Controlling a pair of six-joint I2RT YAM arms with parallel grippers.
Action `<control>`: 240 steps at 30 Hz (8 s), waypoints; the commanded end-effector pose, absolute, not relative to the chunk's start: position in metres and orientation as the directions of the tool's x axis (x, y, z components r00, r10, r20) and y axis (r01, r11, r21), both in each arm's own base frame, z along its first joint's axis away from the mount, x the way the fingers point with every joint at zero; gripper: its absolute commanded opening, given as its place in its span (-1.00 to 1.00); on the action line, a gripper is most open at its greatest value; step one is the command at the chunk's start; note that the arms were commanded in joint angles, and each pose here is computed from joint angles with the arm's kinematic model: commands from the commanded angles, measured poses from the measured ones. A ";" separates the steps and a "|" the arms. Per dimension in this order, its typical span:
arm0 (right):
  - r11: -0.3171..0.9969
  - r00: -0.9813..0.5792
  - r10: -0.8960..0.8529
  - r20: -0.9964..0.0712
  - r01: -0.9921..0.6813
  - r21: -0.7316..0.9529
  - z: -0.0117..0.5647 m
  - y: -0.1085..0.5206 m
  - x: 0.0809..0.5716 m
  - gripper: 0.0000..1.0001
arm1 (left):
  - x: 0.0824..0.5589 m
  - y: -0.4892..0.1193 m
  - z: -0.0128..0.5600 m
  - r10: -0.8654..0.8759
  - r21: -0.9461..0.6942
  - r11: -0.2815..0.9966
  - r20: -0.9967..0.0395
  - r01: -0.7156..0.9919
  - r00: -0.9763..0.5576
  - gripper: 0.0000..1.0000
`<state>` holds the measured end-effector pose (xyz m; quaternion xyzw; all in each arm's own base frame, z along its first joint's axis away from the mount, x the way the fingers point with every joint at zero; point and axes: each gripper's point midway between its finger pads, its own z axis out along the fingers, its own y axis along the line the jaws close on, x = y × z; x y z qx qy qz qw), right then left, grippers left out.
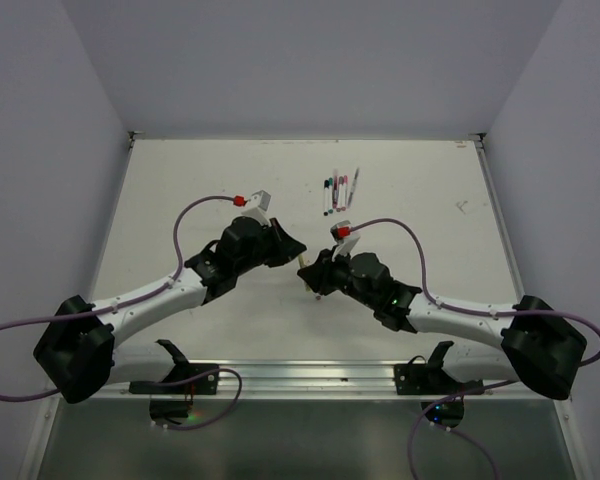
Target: Open the pen caps
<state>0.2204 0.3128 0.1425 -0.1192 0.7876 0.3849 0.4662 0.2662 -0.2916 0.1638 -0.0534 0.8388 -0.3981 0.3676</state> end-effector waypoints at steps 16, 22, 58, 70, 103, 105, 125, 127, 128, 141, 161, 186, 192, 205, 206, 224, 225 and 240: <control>0.621 -0.525 0.075 -0.848 -0.640 0.452 0.140 0.321 0.205 -1.00 | 0.344 -0.231 0.263 -0.649 -0.768 0.618 -0.620 0.170 -0.442 -1.00; 0.600 -0.523 0.022 -0.852 -0.675 0.430 0.132 0.322 0.195 -1.00 | 0.389 -0.193 0.307 -0.742 -0.794 0.597 -0.602 0.120 -0.295 -1.00; 0.891 -0.607 0.098 -0.788 -0.300 0.342 0.074 0.324 0.244 -1.00 | 0.280 -0.208 0.056 -0.233 -0.478 0.878 -0.476 0.028 -0.848 -1.00; 0.944 -0.607 0.126 -0.785 -0.169 0.282 0.044 0.322 0.258 -0.96 | 0.263 -0.240 0.015 -0.192 -0.456 0.890 -0.408 0.017 -0.892 -0.92; 0.932 -0.409 0.228 -0.884 -0.172 0.320 0.144 0.278 0.264 0.07 | 0.252 -0.249 0.004 -0.228 -0.499 0.866 -0.329 -0.037 -0.916 -0.37; 0.945 -0.377 0.223 -0.899 -0.142 0.294 0.152 0.266 0.267 0.18 | 0.256 -0.252 0.007 -0.241 -0.520 0.854 -0.340 -0.032 -0.909 -0.35; 0.967 -0.417 0.254 -0.873 0.090 0.238 0.126 0.190 0.358 0.24 | 0.257 -0.258 0.027 -0.372 -0.617 0.779 -0.317 -0.108 -0.872 -0.35; 0.965 -0.420 0.261 -0.869 0.125 0.230 0.129 0.181 0.378 0.18 | 0.263 -0.251 0.031 -0.368 -0.583 0.806 -0.358 -0.103 -0.858 -0.35; 0.966 -0.430 0.260 -0.865 0.134 0.223 0.127 0.179 0.385 0.13 | 0.265 -0.248 0.033 -0.367 -0.573 0.813 -0.372 -0.100 -0.853 -0.35; 0.960 -0.495 0.250 -0.832 0.238 0.147 0.107 0.161 0.516 -0.01 | 0.297 -0.204 0.100 -0.266 -0.377 0.926 -0.640 -0.007 -0.721 0.60; 0.946 -0.659 0.267 -0.703 0.317 0.062 0.009 0.141 0.543 -0.48 | 0.292 -0.170 0.143 -0.196 -0.283 0.957 -0.777 0.054 -0.598 1.00; 0.871 -0.491 0.165 -0.856 -0.335 0.360 0.160 0.241 0.301 -1.00 | 0.274 -0.258 0.213 -0.341 -0.651 0.678 -0.690 0.341 -0.639 0.94; 0.761 -0.423 0.238 -0.874 -0.478 0.439 0.198 0.275 0.256 -1.00 | 0.279 -0.279 0.235 -0.386 -0.693 0.625 -0.675 0.359 -0.629 0.81; 0.703 -0.411 0.226 -0.883 -0.558 0.440 0.204 0.297 0.237 -1.00 | 0.296 -0.302 0.226 -0.443 -0.743 0.604 -0.613 0.288 -0.654 0.23; 0.701 -0.413 0.223 -0.883 -0.562 0.439 0.203 0.298 0.237 -1.00 | 0.297 -0.303 0.227 -0.451 -0.749 0.599 -0.609 0.285 -0.652 0.19; 0.695 -0.422 0.211 -0.882 -0.570 0.438 0.195 0.304 0.236 -1.00 | 0.305 -0.305 0.225 -0.487 -0.766 0.590 -0.588 0.254 -0.646 -0.82; 0.693 -0.423 0.210 -0.881 -0.571 0.440 0.195 0.305 0.235 -1.00 | 0.305 -0.305 0.224 -0.485 -0.766 0.590 -0.588 0.253 -0.647 -0.90; 0.690 -0.460 0.190 -0.867 -0.566 0.451 0.187 0.322 0.242 -0.43 | 0.291 -0.305 0.214 -0.442 -0.758 0.581 -0.600 0.297 -0.666 -1.00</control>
